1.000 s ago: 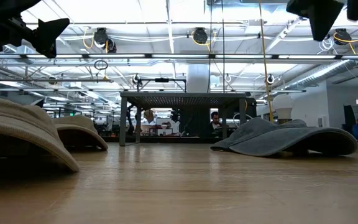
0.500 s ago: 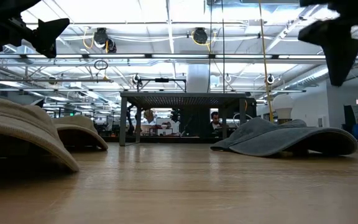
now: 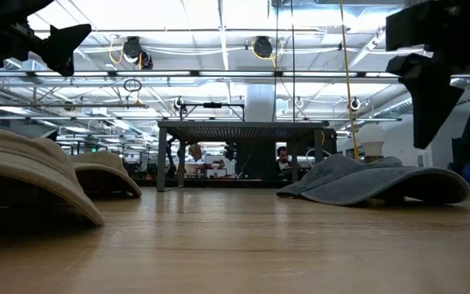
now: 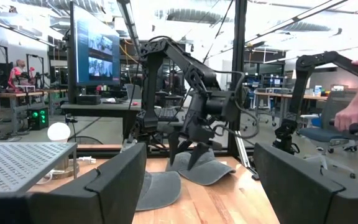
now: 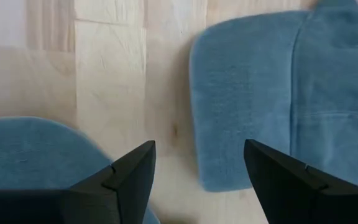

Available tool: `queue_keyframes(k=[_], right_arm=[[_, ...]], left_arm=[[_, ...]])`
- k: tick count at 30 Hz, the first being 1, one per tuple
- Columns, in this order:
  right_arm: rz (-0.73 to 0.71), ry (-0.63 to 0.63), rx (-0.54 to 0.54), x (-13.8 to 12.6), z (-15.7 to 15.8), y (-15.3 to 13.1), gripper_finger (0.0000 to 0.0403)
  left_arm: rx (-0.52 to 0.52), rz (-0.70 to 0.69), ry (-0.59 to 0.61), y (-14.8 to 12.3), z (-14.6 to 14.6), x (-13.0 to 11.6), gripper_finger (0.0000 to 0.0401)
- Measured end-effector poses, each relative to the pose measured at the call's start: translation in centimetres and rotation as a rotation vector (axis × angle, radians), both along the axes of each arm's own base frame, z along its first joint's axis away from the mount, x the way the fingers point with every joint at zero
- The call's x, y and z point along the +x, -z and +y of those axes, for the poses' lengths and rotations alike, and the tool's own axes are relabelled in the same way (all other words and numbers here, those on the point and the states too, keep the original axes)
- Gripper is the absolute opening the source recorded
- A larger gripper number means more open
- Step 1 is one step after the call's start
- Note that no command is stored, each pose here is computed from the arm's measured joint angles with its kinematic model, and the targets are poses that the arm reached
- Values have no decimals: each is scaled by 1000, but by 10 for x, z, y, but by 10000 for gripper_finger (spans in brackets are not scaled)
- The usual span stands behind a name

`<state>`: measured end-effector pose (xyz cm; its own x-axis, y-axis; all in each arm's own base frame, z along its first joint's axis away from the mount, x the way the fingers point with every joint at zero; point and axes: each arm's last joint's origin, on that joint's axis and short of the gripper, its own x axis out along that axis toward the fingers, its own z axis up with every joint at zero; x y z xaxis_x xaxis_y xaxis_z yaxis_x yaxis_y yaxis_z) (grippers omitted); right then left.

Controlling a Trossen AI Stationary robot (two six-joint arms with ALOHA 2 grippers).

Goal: Pick & Place hat
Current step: Put the top black cap on the shelf

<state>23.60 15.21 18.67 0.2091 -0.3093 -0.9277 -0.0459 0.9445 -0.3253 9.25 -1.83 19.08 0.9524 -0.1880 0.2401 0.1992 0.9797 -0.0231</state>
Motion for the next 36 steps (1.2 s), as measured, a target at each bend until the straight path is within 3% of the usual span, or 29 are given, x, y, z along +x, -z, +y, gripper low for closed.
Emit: queue_keyframes(k=[17, 31, 36], right_arm=[[-19, -78, -321, 4, 8, 33, 238], [-16, -79, -424, 0, 2, 49, 237], [-44, -70, -404, 2, 3, 50, 204]], left_arm=[[0, 0, 0, 0, 0, 0, 299], [0, 0, 0, 0, 0, 0, 299], [0, 0, 0, 0, 0, 0, 299]])
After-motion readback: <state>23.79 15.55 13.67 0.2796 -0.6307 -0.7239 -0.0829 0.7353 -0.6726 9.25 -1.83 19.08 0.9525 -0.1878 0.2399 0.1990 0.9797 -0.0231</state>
